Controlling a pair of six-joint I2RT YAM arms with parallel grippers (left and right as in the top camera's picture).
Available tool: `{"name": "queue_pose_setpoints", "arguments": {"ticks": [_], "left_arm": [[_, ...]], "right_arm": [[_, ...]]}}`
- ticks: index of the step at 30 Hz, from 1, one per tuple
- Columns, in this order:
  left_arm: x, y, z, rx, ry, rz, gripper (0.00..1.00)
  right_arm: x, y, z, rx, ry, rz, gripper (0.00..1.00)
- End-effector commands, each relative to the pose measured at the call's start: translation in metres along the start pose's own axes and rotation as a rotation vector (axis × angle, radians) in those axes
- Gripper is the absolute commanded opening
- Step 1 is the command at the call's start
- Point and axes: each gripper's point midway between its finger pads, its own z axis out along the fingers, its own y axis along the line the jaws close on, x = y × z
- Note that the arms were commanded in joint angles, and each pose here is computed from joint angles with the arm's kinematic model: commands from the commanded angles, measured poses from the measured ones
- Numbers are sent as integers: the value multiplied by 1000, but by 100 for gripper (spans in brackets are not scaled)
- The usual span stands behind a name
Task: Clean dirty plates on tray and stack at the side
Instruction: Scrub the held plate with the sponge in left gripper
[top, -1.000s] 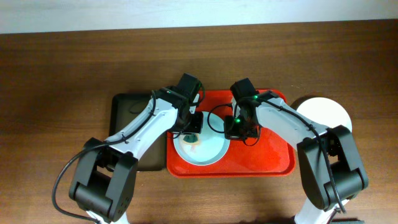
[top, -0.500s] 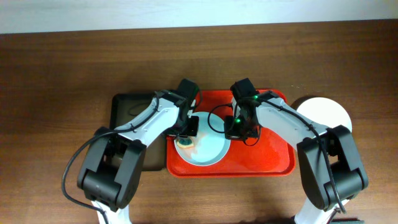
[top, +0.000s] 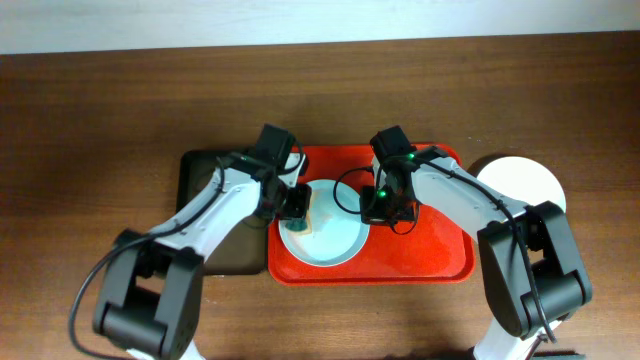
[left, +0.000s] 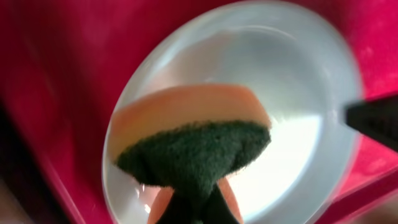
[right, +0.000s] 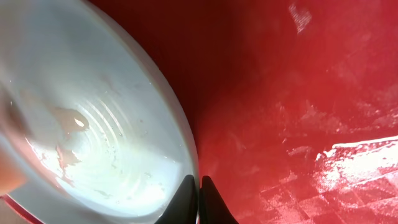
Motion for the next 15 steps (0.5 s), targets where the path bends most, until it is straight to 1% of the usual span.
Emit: {"name": "queue_pose_setpoints", "arguments": {"ticks": [1,2,3,5,7,8,10,13,14,15], "left_arm": [[29,19,40,-30,79,-86,0],[35,19,46,-21,96,-89,0],[41,11,50,19,125,-89,0],[46,-17,51,158,161,-79,0],[39,-52,43,341,154,-51,0],[34,-60,38,385,143,-41,0],[21,-64,30,393,113,-32,0],[-6,-21,-8,217,32,-79,0],[-9,-9,-22,174,10,-99,0],[-14,2,-46,152,-29,-112,0]], "right_arm": [[-2,5,-1,-13,-6,-4,4],[-2,5,-1,-14,-6,-4,4],[-3,6,-1,-15,-7,-5,4],[-3,6,-1,-18,-7,-5,4],[-3,6,-1,-17,-7,-5,4],[-3,6,-1,-17,-7,-5,4],[-2,6,-1,-17,-6,-5,4],[-2,6,-1,-16,-3,-4,4],[-2,6,-1,-16,-3,-4,4],[-2,6,-1,-16,-4,-4,4]]}}
